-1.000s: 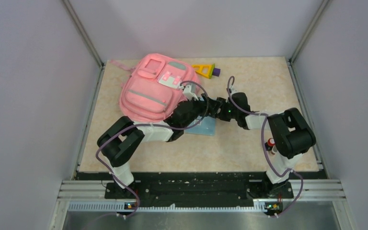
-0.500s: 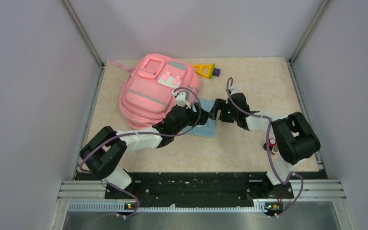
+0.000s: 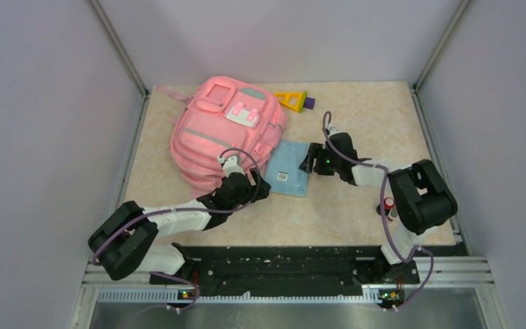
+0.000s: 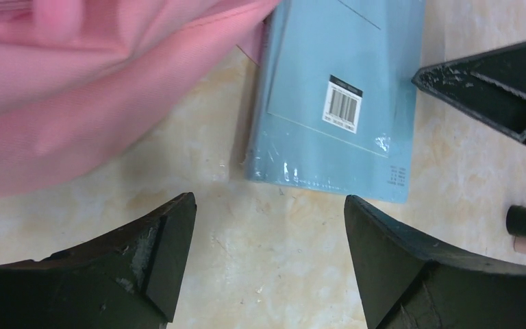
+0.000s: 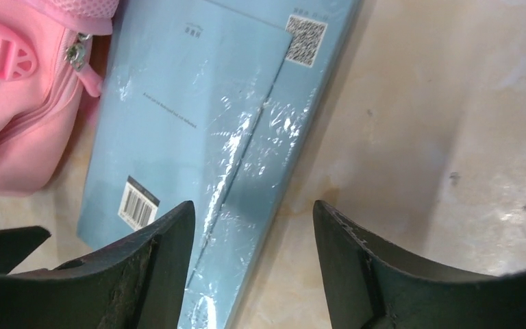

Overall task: Pack the student bag
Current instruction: Pick up the stationery from the center of the board, then adjust the student bag at the center of the board, then place the stationery in the student bag.

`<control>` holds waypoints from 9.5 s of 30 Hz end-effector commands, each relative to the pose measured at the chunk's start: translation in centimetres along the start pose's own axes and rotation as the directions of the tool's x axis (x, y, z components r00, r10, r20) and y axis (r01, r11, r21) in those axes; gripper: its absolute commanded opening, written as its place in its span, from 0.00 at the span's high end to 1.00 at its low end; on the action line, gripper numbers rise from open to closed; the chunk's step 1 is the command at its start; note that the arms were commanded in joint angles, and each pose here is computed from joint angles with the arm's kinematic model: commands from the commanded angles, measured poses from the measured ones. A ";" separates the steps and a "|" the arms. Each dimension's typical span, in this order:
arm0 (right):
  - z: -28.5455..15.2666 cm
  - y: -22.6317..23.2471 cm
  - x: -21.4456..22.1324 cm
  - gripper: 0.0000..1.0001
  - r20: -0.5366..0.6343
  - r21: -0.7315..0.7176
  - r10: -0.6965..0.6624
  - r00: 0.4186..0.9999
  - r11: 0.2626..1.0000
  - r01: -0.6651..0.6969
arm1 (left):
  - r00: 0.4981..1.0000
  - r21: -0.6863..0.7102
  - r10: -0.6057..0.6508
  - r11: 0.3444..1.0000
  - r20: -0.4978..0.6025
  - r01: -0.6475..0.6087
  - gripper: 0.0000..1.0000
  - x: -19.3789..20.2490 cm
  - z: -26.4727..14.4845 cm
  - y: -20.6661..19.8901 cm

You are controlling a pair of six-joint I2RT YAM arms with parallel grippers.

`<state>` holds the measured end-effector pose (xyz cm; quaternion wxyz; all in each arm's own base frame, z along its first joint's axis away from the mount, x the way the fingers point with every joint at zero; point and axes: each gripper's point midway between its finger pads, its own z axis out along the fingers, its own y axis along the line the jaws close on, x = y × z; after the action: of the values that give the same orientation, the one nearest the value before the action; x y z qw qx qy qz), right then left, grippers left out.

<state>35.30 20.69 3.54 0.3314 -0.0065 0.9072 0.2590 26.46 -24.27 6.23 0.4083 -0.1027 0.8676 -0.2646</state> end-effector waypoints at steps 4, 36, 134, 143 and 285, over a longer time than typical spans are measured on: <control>0.2 -0.9 7.4 0.43 -0.199 0.023 0.098 0.975 0.995 -0.095 | 0.995 0.096 -0.102 0.990 -0.005 0.102 0.16 -0.7 0.5 -0.9; 0.5 -1.4 11.0 0.51 -0.258 0.045 0.160 0.953 0.987 -0.154 | 0.962 0.562 -0.272 0.792 -0.020 0.236 0.23 -4.6 -1.2 -9.9; -23.3 15.4 -3.0 1.00 0.115 -0.718 -0.226 0.967 0.654 0.238 | 0.950 0.536 0.260 0.785 0.170 -0.311 0.66 -9.3 -17.9 -9.7; -21.9 11.1 -8.1 1.00 0.248 -0.349 -0.148 0.957 0.908 0.231 | 0.880 -0.050 0.360 0.930 0.311 -0.363 0.29 -13.1 -11.7 0.7; -21.6 9.4 -8.4 1.00 0.362 -0.506 0.445 0.819 0.832 -0.228 | 0.464 -0.374 0.868 0.496 0.178 -0.784 1.00 -22.7 0.4 -8.3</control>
<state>26.32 15.60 20.64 0.4490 0.1185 0.7894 0.4015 39.33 -19.92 19.74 0.5428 0.2699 0.7800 0.1553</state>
